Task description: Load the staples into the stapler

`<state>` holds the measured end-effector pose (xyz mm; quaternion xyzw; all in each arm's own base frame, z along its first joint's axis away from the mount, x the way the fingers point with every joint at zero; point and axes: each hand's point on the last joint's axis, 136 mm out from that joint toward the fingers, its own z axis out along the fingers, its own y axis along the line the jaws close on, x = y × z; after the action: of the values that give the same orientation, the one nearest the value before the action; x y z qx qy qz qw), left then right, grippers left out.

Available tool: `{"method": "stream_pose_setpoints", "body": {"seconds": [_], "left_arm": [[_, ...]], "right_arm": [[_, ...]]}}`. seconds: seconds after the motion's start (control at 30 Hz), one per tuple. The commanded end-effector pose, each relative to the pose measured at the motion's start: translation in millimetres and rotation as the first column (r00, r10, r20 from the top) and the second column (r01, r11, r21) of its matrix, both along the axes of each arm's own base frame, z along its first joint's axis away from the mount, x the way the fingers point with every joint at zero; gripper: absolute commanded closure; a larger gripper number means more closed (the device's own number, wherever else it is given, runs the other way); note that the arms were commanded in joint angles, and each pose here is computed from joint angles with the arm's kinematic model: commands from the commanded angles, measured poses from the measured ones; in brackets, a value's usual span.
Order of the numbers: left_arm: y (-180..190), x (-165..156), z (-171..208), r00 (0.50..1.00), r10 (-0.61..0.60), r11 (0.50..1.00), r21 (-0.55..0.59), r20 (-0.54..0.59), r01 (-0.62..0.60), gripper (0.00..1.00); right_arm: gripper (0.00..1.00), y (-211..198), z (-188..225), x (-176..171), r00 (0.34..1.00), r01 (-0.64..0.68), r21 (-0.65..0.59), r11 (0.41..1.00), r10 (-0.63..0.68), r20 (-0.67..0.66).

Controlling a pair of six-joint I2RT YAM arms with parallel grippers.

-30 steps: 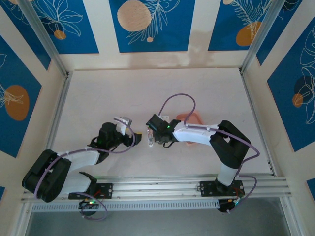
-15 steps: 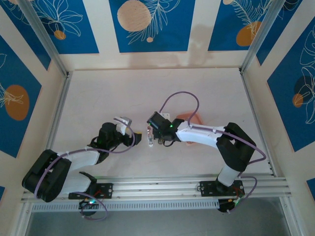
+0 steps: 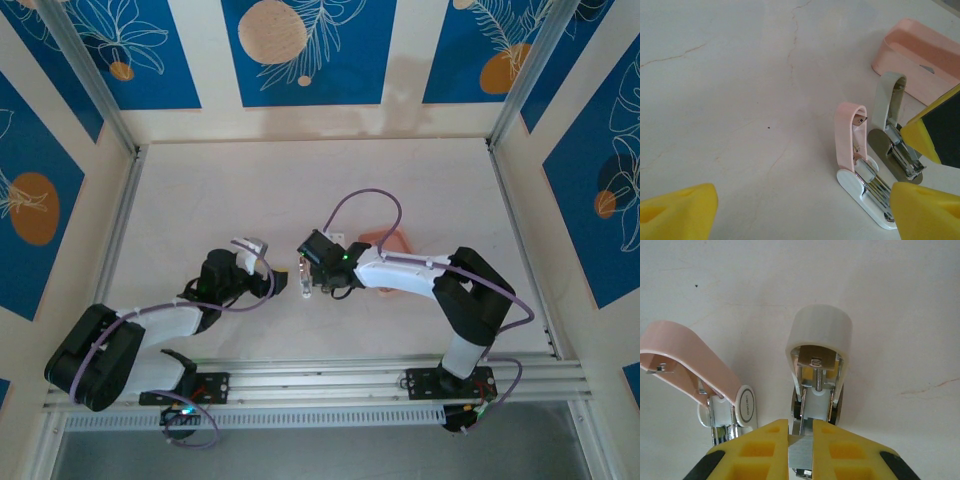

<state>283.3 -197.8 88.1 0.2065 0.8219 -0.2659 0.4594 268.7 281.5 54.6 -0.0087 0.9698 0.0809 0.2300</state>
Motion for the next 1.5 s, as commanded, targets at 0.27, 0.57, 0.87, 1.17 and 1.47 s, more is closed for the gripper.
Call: {"method": "stream_pose_setpoints", "body": {"seconds": [0.27,0.57,0.87,1.17,1.47], "left_arm": [[3,4,1,1.000,0.013,1.000,0.002,0.010,-0.013,0.11],[3,4,1,1.000,0.010,1.000,0.002,0.010,-0.010,0.11],[3,3,1,1.000,0.011,1.000,0.002,0.007,-0.011,0.11],[3,3,0,1.000,0.009,1.000,0.002,0.006,-0.009,0.11],[2,4,4,1.000,0.012,1.000,-0.009,0.012,-0.012,0.11]], "right_arm": [[0.85,-10,-15,-7,0.999,0.021,-0.051,0.998,-0.023,-0.042],[0.85,-9,-18,-10,0.998,0.017,-0.054,0.998,-0.020,-0.051],[0.85,-10,-21,-15,0.998,0.014,-0.065,0.998,-0.018,-0.067],[0.84,-10,-21,-19,0.997,0.004,-0.077,0.997,-0.010,-0.076],[0.74,-5,1,-15,1.000,-0.011,-0.071,0.997,0.009,-0.019]]}}
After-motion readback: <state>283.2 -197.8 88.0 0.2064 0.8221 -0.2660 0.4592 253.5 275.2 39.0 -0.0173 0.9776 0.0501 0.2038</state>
